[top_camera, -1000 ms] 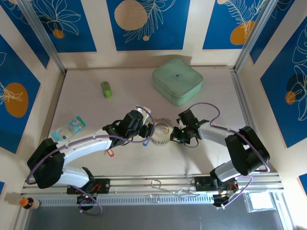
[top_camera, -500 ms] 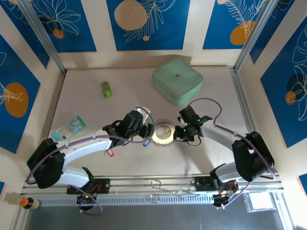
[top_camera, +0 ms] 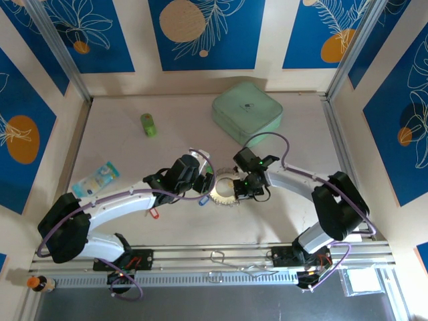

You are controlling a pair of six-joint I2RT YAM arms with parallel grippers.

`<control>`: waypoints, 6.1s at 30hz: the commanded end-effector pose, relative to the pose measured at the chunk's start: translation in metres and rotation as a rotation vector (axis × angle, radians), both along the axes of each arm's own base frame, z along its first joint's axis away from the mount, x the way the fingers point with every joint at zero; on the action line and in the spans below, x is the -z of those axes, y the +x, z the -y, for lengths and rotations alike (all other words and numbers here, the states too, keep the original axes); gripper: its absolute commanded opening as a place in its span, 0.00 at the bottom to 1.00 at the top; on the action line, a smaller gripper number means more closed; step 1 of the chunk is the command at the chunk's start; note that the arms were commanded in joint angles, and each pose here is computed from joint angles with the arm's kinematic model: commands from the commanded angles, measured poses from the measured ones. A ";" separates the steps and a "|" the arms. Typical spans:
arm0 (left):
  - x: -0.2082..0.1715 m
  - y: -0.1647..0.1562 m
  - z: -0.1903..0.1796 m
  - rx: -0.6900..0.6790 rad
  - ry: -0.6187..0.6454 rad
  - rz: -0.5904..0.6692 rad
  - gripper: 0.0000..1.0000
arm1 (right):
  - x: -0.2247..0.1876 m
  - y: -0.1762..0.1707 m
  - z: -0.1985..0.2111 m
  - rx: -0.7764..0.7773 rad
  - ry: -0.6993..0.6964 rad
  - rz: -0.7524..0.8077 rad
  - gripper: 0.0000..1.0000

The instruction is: Put the keys on the keyring

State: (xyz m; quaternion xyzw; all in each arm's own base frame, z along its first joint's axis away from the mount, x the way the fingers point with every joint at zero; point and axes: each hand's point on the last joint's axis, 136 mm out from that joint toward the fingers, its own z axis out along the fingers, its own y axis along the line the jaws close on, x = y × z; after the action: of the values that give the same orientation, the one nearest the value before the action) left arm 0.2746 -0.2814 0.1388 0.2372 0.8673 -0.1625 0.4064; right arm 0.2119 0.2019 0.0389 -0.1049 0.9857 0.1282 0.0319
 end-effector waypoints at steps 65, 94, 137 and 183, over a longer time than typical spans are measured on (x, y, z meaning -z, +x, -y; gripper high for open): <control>-0.007 0.000 -0.010 -0.019 0.002 0.045 0.71 | 0.015 -0.018 0.004 0.173 0.122 -0.098 0.14; -0.016 0.003 -0.014 -0.010 0.025 0.073 0.72 | -0.017 0.000 0.001 0.040 0.129 0.083 0.00; -0.120 -0.047 -0.003 0.626 -0.365 0.307 0.39 | -0.227 0.000 -0.078 -0.849 0.711 1.039 0.00; -0.117 -0.076 0.001 0.785 -0.263 0.615 0.00 | -0.217 -0.003 -0.064 -0.790 0.555 1.077 0.43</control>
State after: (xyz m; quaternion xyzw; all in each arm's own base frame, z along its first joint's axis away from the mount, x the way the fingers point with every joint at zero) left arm 0.1908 -0.2880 0.2499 0.5122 0.5425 -0.4172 0.5189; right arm 0.1989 0.2840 0.2630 -0.5119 0.6290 0.3493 0.4694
